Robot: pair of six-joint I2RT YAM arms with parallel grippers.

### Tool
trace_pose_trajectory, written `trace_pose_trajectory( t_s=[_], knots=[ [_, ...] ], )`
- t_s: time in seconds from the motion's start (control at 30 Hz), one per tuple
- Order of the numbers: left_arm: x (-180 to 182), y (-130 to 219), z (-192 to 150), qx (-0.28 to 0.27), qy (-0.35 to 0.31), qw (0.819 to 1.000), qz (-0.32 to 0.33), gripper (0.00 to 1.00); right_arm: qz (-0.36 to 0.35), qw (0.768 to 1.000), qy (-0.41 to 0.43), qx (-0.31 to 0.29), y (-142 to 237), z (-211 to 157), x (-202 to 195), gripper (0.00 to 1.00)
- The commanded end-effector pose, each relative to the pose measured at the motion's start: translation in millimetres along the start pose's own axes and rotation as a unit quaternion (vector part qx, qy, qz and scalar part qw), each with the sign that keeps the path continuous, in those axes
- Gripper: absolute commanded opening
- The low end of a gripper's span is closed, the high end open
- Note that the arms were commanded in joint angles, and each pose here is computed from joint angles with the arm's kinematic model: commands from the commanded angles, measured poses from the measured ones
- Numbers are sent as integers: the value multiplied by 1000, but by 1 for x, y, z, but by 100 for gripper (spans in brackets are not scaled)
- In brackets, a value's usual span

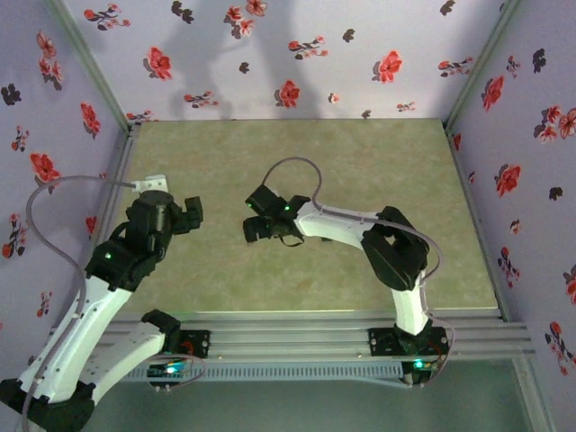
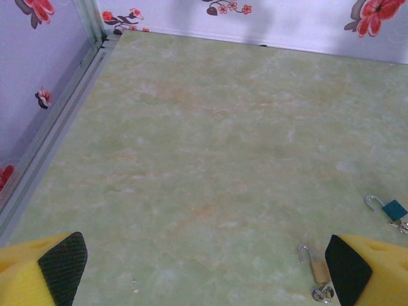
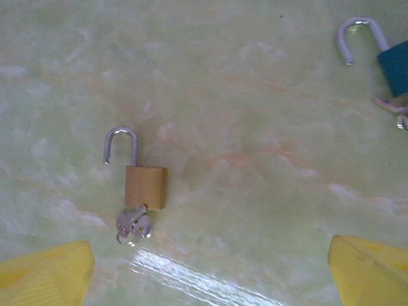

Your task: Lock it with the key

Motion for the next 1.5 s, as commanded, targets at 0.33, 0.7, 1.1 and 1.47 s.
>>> trace_pose_trajectory(
  t_s=[0.33, 0.7, 1.1, 1.47],
  knots=[
    [7, 1, 3, -14, 8, 1000, 18, 100, -40, 997, 53, 38, -32, -5, 27, 78],
    [7, 1, 3, -15, 7, 1000, 19, 100, -49, 995, 67, 50, -50, -7, 31, 63],
    [7, 1, 3, -15, 5, 1000, 19, 100, -61, 993, 81, 55, -62, -8, 34, 51],
    [7, 1, 2, -14, 4, 1000, 19, 100, -67, 992, 84, 62, -67, -12, 32, 43]
  ],
)
Point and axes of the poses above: each hand's point on the last joint's axis, 136 mm out from that joint toward the fingers, its own y axis back along the fingers, its own x axis along the line the jaws close on, z = x × y, the point moved 5 cm from there along y, back along the fingers, and after that the axes turned 4 degrees about y, right-handed, at the moved point
